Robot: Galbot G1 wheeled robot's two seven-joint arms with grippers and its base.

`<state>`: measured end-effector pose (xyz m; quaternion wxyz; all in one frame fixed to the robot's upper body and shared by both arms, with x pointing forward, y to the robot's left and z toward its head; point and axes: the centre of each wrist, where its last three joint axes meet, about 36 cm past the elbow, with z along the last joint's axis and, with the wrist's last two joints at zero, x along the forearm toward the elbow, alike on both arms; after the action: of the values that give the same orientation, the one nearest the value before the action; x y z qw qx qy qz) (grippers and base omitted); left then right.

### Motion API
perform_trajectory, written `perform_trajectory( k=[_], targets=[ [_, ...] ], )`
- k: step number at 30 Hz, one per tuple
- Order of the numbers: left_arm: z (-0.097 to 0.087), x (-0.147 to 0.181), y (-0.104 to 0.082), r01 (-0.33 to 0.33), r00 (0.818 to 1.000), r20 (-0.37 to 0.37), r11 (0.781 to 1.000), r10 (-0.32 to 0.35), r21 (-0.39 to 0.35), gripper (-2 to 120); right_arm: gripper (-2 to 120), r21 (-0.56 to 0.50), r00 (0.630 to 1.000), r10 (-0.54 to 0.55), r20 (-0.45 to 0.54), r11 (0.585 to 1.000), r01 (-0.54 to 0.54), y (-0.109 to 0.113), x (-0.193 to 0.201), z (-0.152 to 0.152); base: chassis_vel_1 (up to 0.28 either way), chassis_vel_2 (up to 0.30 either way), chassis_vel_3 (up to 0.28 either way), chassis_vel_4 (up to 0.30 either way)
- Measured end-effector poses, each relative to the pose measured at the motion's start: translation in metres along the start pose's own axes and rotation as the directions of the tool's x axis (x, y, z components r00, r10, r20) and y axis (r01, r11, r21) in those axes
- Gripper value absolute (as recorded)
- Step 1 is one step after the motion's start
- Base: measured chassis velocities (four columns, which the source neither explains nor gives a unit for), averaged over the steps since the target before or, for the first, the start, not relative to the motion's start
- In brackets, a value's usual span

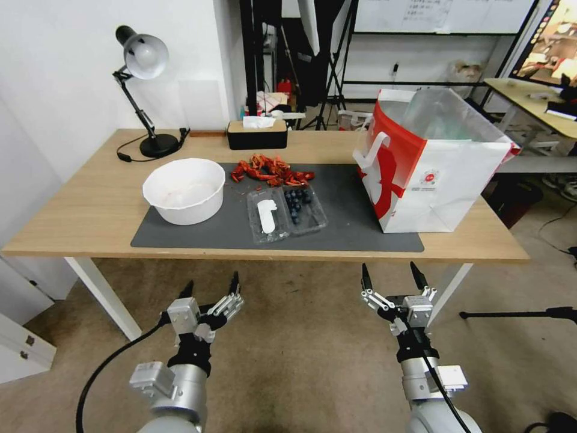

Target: Close the takeout container lid, then place the container into the takeout bag.

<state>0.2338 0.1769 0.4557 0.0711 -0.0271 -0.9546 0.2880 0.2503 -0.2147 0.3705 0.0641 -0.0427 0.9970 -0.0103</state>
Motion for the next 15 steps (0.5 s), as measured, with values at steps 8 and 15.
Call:
perform_trajectory(
  k=[8,15],
  targets=[
    [-0.039,-0.033,-0.028,-0.048,0.994,-0.079,0.937,0.080,0.345,100,100,0.006,0.999,-0.048,-0.007,0.999,0.048,-0.001,-0.014,0.003,0.000,0.000,0.000,0.000],
    [-0.035,-0.064,-0.042,-0.104,0.972,-0.142,0.885,0.188,0.454,100,100,0.010,0.999,-0.039,-0.026,0.999,0.040,0.000,-0.007,0.005,0.000,0.000,0.000,0.000]
  ],
)
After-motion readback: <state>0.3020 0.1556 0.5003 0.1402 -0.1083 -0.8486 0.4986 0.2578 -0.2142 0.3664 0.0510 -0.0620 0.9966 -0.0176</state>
